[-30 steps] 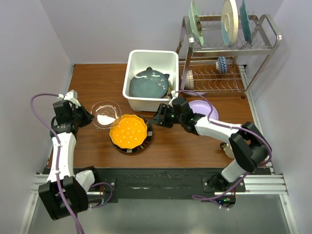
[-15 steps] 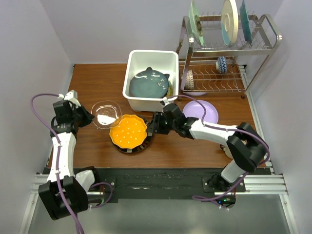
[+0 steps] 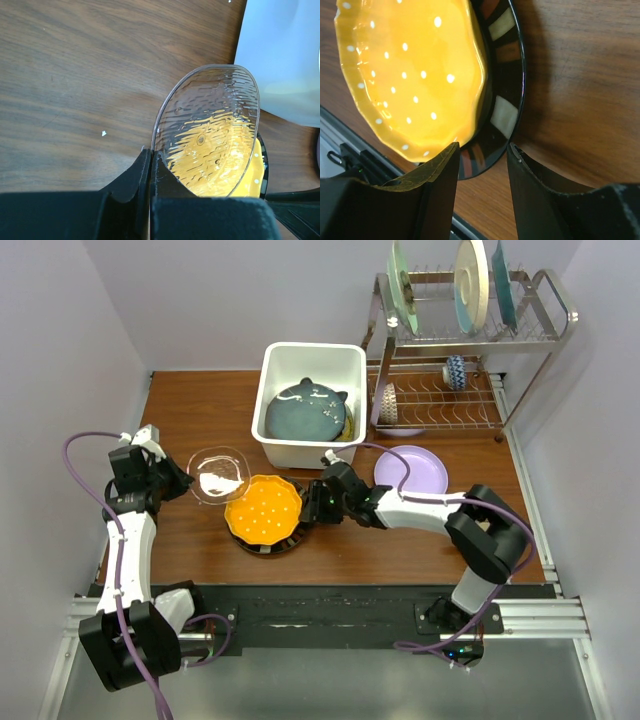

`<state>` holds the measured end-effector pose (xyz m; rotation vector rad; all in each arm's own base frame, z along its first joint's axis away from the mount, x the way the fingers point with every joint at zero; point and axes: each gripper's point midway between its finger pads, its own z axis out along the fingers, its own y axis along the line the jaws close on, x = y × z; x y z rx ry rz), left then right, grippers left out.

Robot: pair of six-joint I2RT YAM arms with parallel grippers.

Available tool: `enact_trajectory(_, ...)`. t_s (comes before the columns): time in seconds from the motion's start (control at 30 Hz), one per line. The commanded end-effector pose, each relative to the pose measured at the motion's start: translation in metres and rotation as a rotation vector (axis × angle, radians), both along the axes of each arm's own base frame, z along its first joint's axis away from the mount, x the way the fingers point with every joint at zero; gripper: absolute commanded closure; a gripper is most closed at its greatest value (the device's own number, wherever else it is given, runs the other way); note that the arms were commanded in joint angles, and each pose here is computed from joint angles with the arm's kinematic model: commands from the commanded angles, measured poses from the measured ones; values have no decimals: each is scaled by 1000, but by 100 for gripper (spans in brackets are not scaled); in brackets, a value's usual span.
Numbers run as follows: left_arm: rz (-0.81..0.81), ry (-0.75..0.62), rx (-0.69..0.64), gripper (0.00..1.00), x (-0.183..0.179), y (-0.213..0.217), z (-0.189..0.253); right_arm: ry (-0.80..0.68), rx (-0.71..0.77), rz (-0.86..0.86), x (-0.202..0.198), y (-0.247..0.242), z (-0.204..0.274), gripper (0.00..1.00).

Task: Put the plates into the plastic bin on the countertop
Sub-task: Pick up the plate at the center of the board.

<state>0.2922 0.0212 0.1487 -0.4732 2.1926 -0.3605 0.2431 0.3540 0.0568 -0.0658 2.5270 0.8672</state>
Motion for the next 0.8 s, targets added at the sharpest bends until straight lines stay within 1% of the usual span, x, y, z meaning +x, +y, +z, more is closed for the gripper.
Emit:
enact_trajectory(0.0,-20,-54,17,100,5,2,9,-74,35,-26,18,15,21,54)
enact_trajectory(0.23,-24,-53,15,100,6,1,9,-85,40,-20,22,23,26,55)
enact_trajectory(0.47,-25,-55,14,100,6,1,9,-93,26,-16,21,22,33,55)
enact_trajectory(0.53,-26,-55,13,100,6,1,9,-94,0,-25,20,15,31,55)
enact_trajectory(0.77,-24,-53,14,100,6,1,9,-101,5,-26,23,19,29,56)
